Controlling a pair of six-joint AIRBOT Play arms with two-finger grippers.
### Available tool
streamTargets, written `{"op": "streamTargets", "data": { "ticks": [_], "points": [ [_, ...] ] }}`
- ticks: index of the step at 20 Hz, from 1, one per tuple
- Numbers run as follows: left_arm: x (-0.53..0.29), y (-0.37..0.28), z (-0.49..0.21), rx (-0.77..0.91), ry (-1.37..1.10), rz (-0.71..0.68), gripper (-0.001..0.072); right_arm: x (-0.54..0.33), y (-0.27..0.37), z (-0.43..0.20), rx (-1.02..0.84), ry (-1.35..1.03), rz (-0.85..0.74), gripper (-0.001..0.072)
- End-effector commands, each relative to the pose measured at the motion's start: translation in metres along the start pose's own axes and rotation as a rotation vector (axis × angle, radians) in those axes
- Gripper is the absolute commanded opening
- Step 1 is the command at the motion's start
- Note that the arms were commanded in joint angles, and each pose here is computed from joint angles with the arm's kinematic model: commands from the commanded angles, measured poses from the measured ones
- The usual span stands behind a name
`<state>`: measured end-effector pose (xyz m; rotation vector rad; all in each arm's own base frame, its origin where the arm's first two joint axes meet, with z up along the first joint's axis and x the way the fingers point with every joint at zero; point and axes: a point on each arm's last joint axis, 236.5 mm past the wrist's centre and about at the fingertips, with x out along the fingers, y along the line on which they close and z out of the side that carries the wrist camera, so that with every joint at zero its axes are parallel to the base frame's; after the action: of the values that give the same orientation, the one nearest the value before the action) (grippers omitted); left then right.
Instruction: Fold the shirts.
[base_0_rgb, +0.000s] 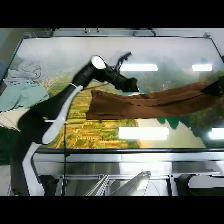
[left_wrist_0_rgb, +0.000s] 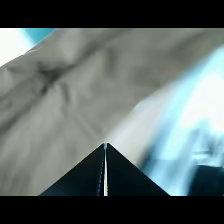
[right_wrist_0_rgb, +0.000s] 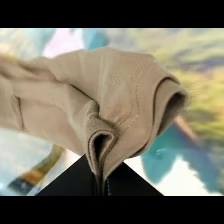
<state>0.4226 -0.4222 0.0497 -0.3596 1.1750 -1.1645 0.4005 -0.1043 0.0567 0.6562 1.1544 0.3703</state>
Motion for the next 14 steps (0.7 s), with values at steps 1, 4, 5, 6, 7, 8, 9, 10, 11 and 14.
{"op": "streamTargets", "data": {
  "ticks": [1, 4, 5, 6, 7, 8, 9, 10, 11, 14],
  "points": [
    [-0.114, -0.049, 0.026, 0.068, -0.128, -0.123, 0.002, -0.037, 0.012, 0.014, 0.021, -0.065, -0.052, 0.0021],
    [-0.19, -0.033, 0.016, 0.033, -0.174, -0.081, 0.002, -0.01, 0.07, 0.014, -0.023, -0.017, 0.039, 0.0021],
    [-0.207, -0.027, 0.01, 0.007, -0.188, -0.068, 0.002, 0.007, 0.091, 0.009, -0.044, 0.028, 0.059, 0.0021],
    [-0.221, -0.021, 0.001, -0.022, -0.197, -0.059, 0.002, 0.028, 0.117, 0.003, -0.088, 0.073, 0.076, 0.0021],
    [-0.232, -0.015, -0.008, -0.04, -0.205, -0.05, 0.002, 0.05, 0.144, -0.002, -0.143, 0.1, 0.091, 0.0021],
    [-0.238, -0.01, -0.015, -0.054, -0.211, -0.045, 0.0021, 0.075, 0.174, -0.005, -0.198, 0.108, 0.104, 0.0021],
    [-0.243, -0.005, -0.024, -0.069, -0.217, -0.039, 0.0021, 0.099, 0.202, -0.007, -0.251, 0.1, 0.116, 0.0022],
    [-0.246, 0.0, -0.032, -0.085, -0.217, -0.038, 0.002, 0.125, 0.23, -0.013, -0.285, 0.098, 0.132, 0.0022],
    [-0.245, 0.003, -0.039, -0.096, -0.214, -0.038, 0.0021, 0.147, 0.25, -0.021, -0.298, 0.107, 0.146, 0.0022],
    [-0.235, 0.013, -0.066, -0.138, -0.188, -0.053, 0.0021, 0.231, 0.293, -0.068, -0.334, 0.205, 0.175, 0.0022]
  ]
}}
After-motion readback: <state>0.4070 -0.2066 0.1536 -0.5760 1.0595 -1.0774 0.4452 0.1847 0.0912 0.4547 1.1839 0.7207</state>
